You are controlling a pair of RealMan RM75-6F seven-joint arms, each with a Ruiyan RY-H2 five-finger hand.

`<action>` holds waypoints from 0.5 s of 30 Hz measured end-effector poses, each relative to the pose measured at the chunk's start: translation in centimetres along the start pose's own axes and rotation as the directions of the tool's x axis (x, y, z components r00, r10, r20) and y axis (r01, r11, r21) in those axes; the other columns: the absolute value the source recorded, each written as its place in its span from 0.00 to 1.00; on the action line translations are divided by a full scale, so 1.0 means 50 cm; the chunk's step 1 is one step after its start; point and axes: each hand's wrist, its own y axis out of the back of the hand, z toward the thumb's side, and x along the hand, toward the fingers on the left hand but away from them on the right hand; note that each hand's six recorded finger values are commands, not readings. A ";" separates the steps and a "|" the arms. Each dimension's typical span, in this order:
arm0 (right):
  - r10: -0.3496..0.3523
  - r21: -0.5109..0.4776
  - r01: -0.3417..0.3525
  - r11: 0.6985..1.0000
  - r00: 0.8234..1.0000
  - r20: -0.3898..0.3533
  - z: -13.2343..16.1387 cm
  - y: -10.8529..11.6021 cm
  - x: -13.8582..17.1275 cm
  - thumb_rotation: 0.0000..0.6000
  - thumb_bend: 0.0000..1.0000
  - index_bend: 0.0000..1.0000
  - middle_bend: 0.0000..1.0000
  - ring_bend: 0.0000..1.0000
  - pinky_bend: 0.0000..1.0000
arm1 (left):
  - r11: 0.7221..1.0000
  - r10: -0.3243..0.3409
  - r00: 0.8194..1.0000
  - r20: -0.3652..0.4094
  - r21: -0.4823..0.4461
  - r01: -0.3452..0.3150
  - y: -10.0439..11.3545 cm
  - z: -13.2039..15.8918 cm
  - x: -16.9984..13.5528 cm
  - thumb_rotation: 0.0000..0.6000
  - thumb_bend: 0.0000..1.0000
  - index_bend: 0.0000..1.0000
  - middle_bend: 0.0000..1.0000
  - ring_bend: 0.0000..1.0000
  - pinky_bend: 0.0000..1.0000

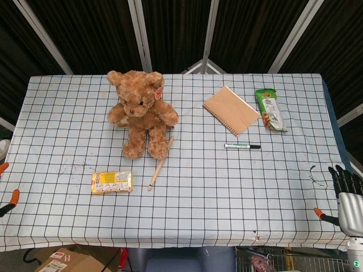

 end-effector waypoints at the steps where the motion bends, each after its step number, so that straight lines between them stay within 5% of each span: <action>1: 0.001 0.001 -0.001 1.000 1.000 0.001 0.000 0.000 0.000 1.00 0.13 0.00 0.00 0.00 0.00 | 1.000 -0.002 1.000 0.000 0.001 0.002 -0.001 0.000 0.001 1.00 0.47 0.22 0.02 0.00 0.00; 15: 0.002 -0.006 -0.002 1.000 1.000 0.018 -0.003 0.000 0.001 1.00 0.13 0.00 0.00 0.00 0.00 | 0.999 -0.026 1.000 0.004 -0.037 0.027 -0.008 -0.001 0.011 1.00 0.40 0.20 0.02 0.00 0.00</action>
